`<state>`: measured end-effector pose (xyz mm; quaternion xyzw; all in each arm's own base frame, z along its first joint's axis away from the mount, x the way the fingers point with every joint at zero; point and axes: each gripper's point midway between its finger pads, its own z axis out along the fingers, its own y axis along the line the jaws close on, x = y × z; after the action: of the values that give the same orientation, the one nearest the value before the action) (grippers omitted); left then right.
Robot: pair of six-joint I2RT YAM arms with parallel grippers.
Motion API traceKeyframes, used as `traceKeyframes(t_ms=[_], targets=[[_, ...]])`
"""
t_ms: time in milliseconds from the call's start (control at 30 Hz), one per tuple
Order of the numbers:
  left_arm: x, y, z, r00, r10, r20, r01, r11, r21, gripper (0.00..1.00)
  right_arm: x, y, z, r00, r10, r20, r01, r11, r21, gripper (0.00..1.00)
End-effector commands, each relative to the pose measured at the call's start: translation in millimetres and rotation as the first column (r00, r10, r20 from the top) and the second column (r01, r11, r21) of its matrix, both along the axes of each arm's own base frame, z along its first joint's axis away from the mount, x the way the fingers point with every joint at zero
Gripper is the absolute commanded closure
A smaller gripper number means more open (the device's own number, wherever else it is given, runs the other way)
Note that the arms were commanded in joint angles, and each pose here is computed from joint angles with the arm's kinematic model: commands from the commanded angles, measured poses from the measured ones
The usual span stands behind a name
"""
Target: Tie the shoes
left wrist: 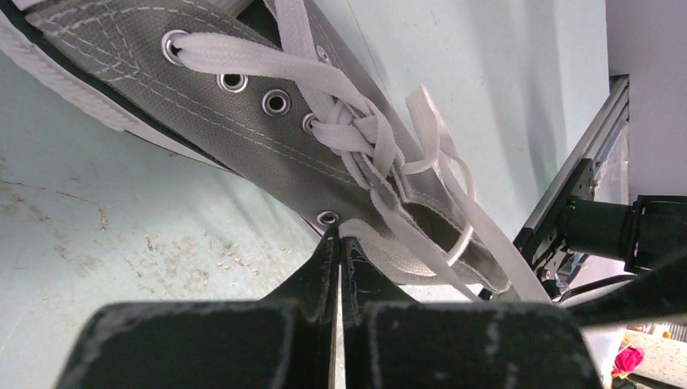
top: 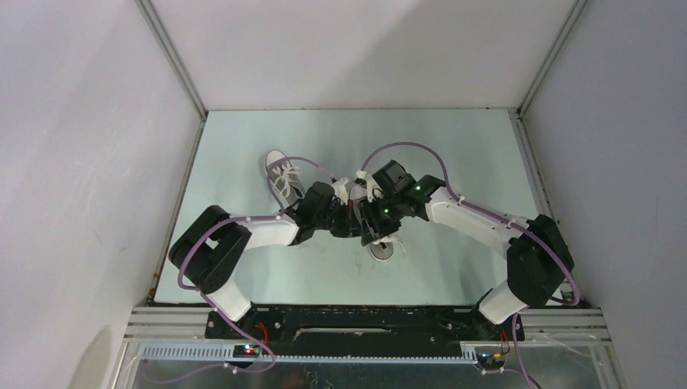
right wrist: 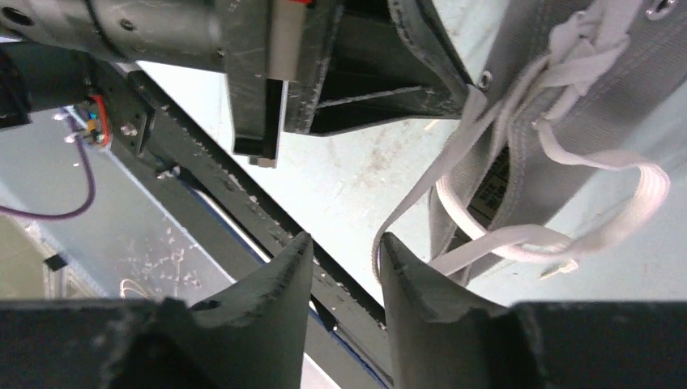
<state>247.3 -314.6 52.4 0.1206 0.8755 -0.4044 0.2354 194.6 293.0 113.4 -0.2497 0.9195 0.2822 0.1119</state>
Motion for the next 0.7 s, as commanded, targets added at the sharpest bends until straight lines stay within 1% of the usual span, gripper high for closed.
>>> traceKeyframes(t_ms=[0,33,67,100,133,167,200,233,267,300,400,433,500,667], targets=[[3,-1,13,0.999,0.0,0.032,0.001,1.0,-0.028,1.0,-1,18,28,0.999,0.04,-0.019,-0.036,0.988,0.149,0.64],[3,-1,13,1.0,-0.001,0.03,0.002,1.0,-0.027,1.0,-3,20,28,0.998,0.052,-0.036,-0.045,0.985,0.165,0.66],[2,-1,13,1.0,-0.002,0.03,0.003,1.0,-0.026,1.0,-6,23,28,0.997,0.062,-0.05,-0.052,0.983,0.174,0.7],[3,-1,13,0.999,-0.002,0.032,0.003,1.0,-0.026,1.0,-7,24,27,0.996,0.068,-0.059,-0.057,0.982,0.178,0.77],[2,-1,13,1.0,-0.002,0.031,0.003,1.0,-0.024,1.0,-8,25,24,0.995,0.068,-0.068,-0.056,0.983,0.176,0.81],[3,0,14,0.999,-0.002,0.033,0.003,1.0,-0.024,1.0,-9,25,23,0.995,0.072,-0.074,-0.058,0.983,0.176,0.82],[2,0,14,0.999,-0.003,0.032,0.004,1.0,-0.023,1.0,-10,26,21,0.994,0.075,-0.081,-0.06,0.982,0.178,0.76],[2,0,14,0.999,-0.002,0.033,0.003,1.0,-0.022,1.0,-12,26,19,0.992,0.085,-0.093,-0.067,0.982,0.179,0.62],[2,0,14,0.999,-0.003,0.033,0.004,1.0,-0.021,1.0,-14,27,17,0.991,0.093,-0.097,-0.075,0.982,0.176,0.51],[2,0,15,0.999,-0.003,0.035,0.004,1.0,-0.022,1.0,-15,26,15,0.99,0.095,-0.1,-0.077,0.982,0.17,0.48],[2,1,14,0.999,-0.004,0.034,0.005,1.0,-0.018,1.0,-11,23,12,0.993,0.075,-0.09,-0.06,0.986,0.155,0.47],[1,1,14,0.999,-0.005,0.034,0.005,1.0,-0.018,1.0,-8,21,13,0.995,0.061,-0.079,-0.049,0.987,0.15,0.43],[1,1,14,0.999,-0.005,0.036,0.006,1.0,-0.018,1.0,2,15,20,0.999,0.025,-0.041,-0.018,0.989,0.148,0.4],[1,1,14,0.999,-0.005,0.034,0.006,1.0,-0.014,1.0,27,-2,43,0.996,-0.061,0.065,0.05,0.985,0.164,0.37]])
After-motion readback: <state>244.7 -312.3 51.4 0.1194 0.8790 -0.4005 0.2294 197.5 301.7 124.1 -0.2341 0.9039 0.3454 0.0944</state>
